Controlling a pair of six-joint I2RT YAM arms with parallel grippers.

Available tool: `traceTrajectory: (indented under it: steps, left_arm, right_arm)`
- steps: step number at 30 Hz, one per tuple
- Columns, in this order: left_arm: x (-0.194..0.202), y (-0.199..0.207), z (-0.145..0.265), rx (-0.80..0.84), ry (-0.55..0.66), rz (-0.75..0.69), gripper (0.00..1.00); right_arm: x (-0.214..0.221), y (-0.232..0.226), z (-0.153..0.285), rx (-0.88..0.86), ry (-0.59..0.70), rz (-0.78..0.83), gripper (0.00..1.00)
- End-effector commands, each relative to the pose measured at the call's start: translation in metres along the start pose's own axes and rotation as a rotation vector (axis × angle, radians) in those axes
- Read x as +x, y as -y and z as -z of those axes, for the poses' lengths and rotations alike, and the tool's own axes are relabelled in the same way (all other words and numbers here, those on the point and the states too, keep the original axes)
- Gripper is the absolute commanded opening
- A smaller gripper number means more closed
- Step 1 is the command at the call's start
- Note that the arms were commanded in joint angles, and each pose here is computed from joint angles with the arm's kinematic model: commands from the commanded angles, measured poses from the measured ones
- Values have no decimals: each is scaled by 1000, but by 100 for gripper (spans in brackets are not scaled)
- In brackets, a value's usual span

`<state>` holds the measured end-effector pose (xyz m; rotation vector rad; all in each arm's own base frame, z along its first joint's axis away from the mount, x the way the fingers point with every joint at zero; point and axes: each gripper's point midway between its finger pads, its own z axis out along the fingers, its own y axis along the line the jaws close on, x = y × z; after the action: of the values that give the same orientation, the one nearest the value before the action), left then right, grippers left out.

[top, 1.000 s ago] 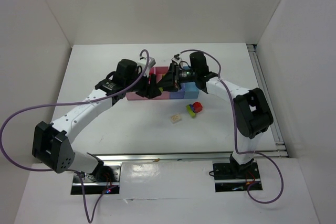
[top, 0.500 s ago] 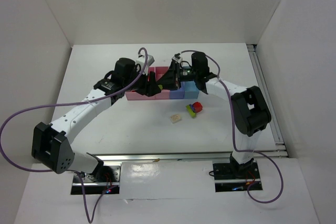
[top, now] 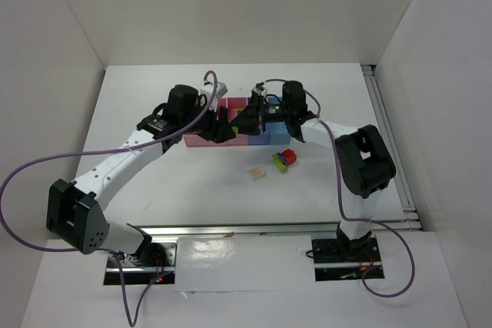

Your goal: Sort the legos into containers by color

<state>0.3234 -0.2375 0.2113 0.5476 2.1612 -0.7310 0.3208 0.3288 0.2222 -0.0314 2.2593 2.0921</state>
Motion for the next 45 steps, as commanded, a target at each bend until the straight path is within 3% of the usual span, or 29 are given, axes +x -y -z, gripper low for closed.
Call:
traceTrajectory:
  steps: [1,5,7,10,16,22,29,38,41,43,44,45]
  left_arm:
    - [13,-11,24,-42,-71,37,0]
    - [27,-13,18,-38,-109,61,0]
    - [42,-21,12,-65,-139,73,0]
    - [68,-24,1,-66,-196,110,0]
    - [98,-6,-16,-45,-248,107,0]
    - [109,-15,-12,-104,-279,125,0]
    - [88,-17,-4,-123,-232,158,0]
    - [49,-34,8,-225,-181,265,0]
    - [32,-34,7,-230,-153,301,0]
    - [24,-32,7,-229,-141,317,0]
    - [22,-32,5,-230,-139,330,0]
    - [19,-30,7,-229,-134,338,0]
  right_arm:
    - [-41,9,36,-8,134,85,17]
    - [-37,30,40,117,153,42,17]
    - [-45,42,45,230,194,145,17]
    - [-36,64,54,375,210,140,17]
    - [-12,86,64,434,212,90,17]
    - [-25,82,66,574,237,206,17]
    - [-77,63,49,658,303,338,18]
    - [-119,94,7,784,272,402,23]
    - [-132,99,2,816,276,432,31]
    - [-138,95,-3,822,292,452,50]
    - [-139,98,-4,826,288,447,67]
    - [-140,96,-2,836,295,447,70]
